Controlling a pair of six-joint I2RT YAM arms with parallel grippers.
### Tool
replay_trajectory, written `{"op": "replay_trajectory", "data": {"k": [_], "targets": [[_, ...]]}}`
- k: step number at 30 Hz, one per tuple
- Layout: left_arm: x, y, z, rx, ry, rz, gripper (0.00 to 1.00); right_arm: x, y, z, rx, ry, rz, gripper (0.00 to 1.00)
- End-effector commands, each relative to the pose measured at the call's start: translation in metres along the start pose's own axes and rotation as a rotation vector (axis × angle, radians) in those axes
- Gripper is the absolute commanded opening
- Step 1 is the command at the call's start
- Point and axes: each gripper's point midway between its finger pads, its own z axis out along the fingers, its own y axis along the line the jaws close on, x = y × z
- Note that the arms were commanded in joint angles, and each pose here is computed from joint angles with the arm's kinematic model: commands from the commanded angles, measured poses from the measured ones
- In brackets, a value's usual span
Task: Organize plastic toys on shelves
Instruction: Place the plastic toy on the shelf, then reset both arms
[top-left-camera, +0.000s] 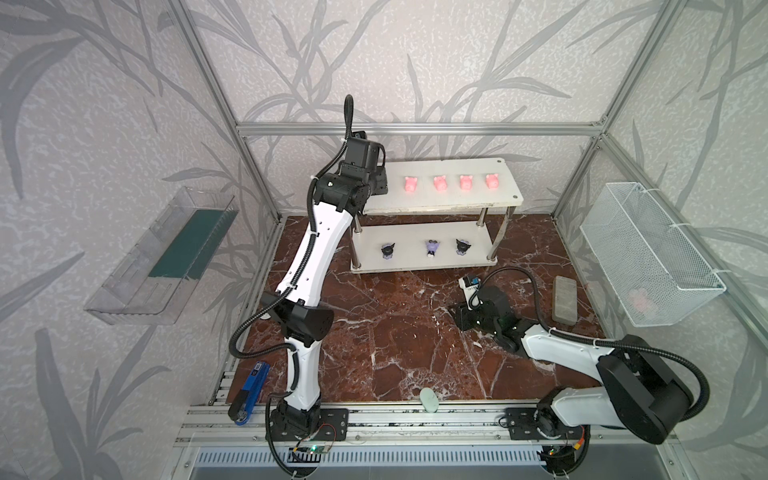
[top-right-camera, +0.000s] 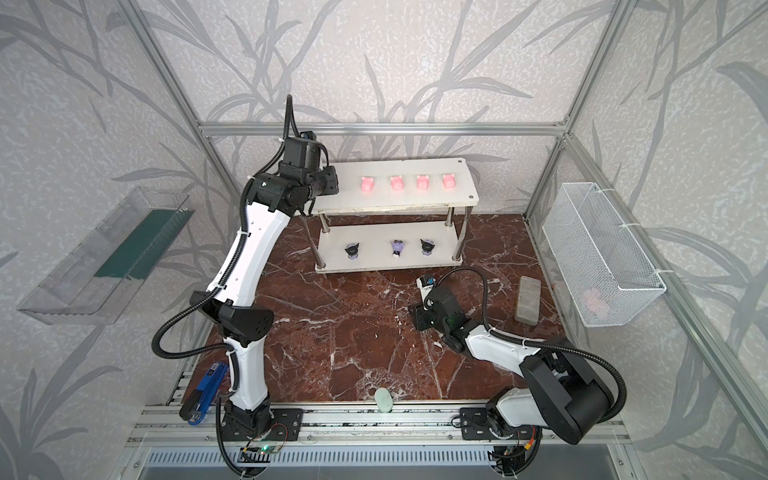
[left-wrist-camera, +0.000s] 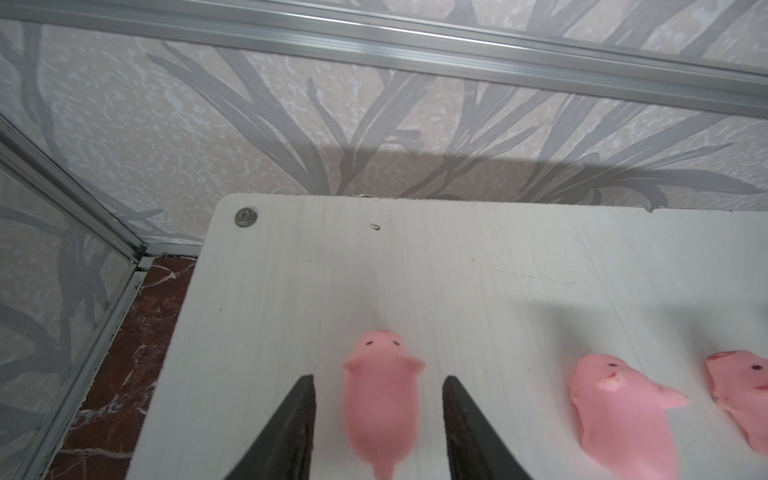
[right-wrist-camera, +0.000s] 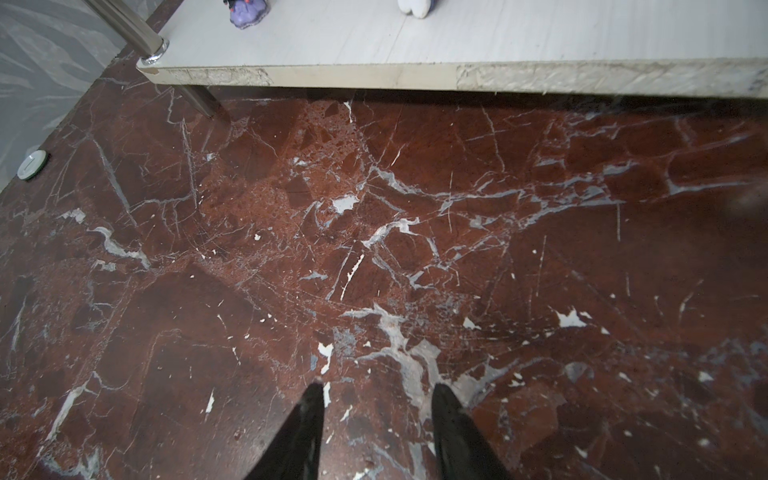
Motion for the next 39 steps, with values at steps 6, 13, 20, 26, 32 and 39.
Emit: {"op": "replay_trajectory", "data": {"k": [6,13,20,26,32,39], "targets": [[-0.043,0.012,-0.081,0.063,-0.145,-0.024,0.50,-0.016,0.004,0.001,-0.007,-0.031,0.010,0.44],[-0.022,0.041,-0.134,0.064,-0.264,-0.080,0.51,-0.021,0.000,-0.008,0.019,-0.052,0.003,0.44],[0.047,0.109,-0.166,-0.114,-0.367,-0.151,0.51,-0.038,-0.018,-0.040,0.137,-0.128,-0.006,0.42],[0.122,0.165,-0.161,-0.306,-0.429,-0.179,0.60,-0.063,-0.059,-0.090,0.312,-0.282,0.033,0.41],[0.182,0.198,-0.106,-0.376,-0.419,-0.233,0.66,-0.081,-0.096,-0.114,0.430,-0.349,0.059,0.41],[0.221,0.236,-0.065,-0.421,-0.436,-0.220,0.67,-0.086,-0.105,-0.128,0.487,-0.385,0.029,0.42]]}}
